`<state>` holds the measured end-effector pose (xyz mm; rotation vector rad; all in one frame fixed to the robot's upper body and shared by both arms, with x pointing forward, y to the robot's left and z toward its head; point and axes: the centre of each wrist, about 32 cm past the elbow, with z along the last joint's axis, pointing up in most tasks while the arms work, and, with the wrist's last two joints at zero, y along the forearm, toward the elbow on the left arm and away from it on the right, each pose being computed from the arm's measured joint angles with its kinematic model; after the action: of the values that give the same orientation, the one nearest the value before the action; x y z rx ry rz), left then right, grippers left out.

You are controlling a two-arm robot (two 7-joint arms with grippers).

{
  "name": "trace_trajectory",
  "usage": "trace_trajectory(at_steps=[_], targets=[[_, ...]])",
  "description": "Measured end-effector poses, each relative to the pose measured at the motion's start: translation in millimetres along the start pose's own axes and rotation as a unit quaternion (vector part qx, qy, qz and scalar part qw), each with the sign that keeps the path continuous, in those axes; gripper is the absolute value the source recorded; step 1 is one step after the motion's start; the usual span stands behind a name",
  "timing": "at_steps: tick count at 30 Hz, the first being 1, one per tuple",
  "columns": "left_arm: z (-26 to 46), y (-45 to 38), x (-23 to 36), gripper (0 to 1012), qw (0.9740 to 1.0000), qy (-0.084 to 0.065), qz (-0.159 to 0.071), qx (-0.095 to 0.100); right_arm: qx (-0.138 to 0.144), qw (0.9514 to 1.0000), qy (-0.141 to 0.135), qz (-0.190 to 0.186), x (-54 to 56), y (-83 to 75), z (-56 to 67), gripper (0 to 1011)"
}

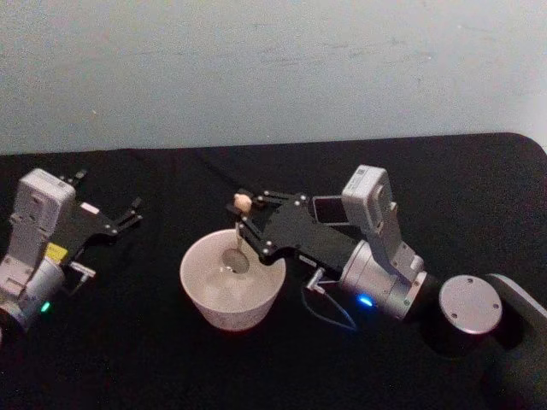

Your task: Pick up the stirring spoon with one hand, stir inside the cup, then place it back in its original position.

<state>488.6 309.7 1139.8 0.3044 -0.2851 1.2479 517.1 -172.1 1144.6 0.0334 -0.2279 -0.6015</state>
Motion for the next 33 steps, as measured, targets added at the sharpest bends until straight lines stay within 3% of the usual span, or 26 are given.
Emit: trace_trajectory(at_steps=[19,25,33], targets=[[0.0,0.0,0.0,1001,1.0000,0.000,0.000,0.000,-0.001,1.0000,0.002,-0.009,1.5,-6.4,2.2,215],[0.0,0.0,0.0,1001,1.0000,0.000,0.000,0.000,0.021,0.9997,-0.006,-0.009,8.6,-9.9,18.6,215],[0.0,0.0,0.0,1001,1.0000,0.000,0.000,0.000,0.067,0.9971,-0.020,-0.029,21.4,-20.2,53.4,215]])
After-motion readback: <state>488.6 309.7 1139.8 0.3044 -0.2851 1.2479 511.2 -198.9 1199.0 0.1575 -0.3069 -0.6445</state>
